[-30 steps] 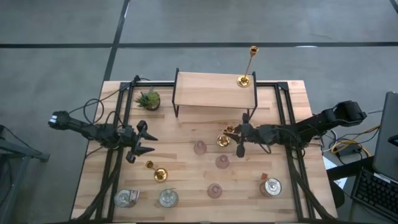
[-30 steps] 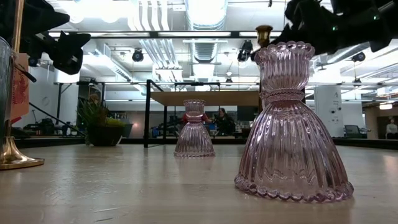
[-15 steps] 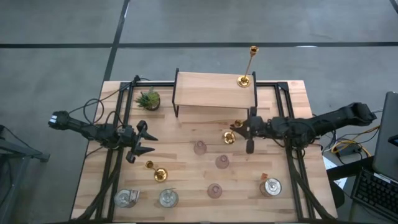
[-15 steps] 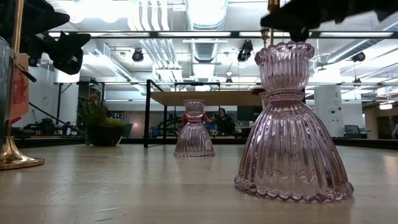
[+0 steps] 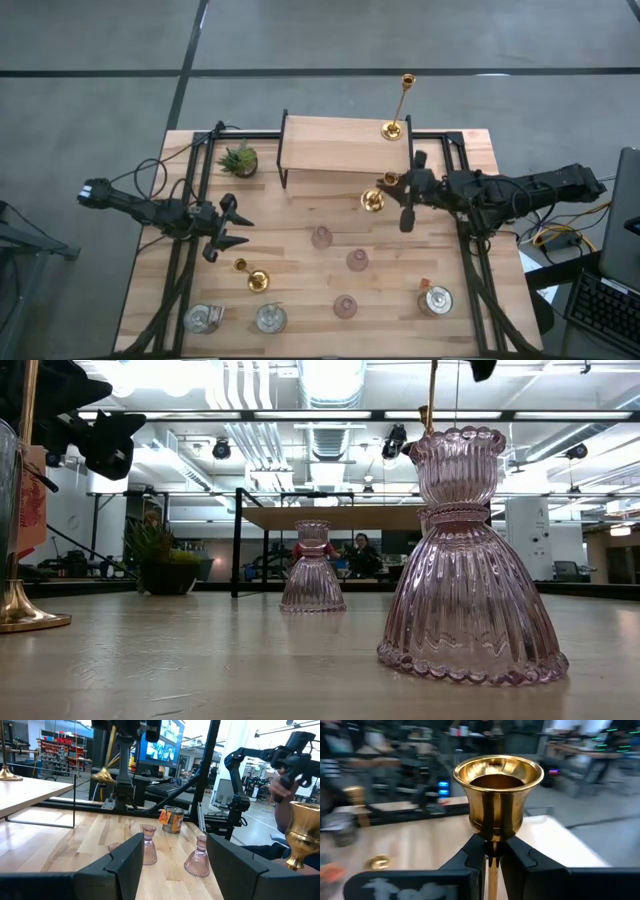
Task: Pick & Place candle stick holders
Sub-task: Align the top gold candle holder on the shelf with the gold candle holder
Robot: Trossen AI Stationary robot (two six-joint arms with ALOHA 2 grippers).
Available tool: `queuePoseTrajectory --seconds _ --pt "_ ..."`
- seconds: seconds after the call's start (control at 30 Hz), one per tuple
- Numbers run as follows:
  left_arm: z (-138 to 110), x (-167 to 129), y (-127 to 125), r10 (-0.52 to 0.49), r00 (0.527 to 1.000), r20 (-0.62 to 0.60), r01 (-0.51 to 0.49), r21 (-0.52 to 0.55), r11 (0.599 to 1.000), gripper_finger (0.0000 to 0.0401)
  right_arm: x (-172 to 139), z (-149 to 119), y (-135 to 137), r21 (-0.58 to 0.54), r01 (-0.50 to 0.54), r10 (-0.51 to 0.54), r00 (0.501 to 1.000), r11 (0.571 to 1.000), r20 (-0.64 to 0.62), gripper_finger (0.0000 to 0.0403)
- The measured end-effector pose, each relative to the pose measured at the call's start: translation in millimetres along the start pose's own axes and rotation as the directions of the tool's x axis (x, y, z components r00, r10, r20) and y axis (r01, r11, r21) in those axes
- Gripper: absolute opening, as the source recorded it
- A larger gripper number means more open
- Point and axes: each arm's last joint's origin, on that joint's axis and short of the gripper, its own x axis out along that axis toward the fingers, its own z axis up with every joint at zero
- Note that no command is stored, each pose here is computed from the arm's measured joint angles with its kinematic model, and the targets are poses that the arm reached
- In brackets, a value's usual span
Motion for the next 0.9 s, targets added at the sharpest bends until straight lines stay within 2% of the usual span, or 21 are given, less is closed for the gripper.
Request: queuePoseTrajectory --seconds 0.1,0.4,0.6,0.83,0.9 --pt "0 0 0 0.000 1.000 -0.001 0.000 0.000 1.000 0.0218 -1 5 -8 -0.010 0.093 -0.093 0.995 0.996 -0.020 0.0033" --pt "0 0 0 0.000 1.000 0.000 0.000 0.000 1.000 0.0218 2 3 -34 0.014 0.209 -0.209 0.978 0.978 -0.029 0.0033" --pt "0 0 0 0.000 1.000 -0.001 0.000 0.000 1.000 0.0218 -3 4 -57 0.085 0.316 -0.315 0.949 0.945 -0.029 0.0034" --pt "0 0 0 0.000 1.000 0.000 0.000 0.000 1.000 0.0218 6 -4 -81 0.107 0.443 -0.434 0.896 0.890 -0.095 0.0034" --pt "0 0 0 0.000 1.000 -0.001 0.000 0.000 1.000 0.0218 11 -5 -87 0.099 0.446 -0.437 0.893 0.889 -0.105 0.0034"
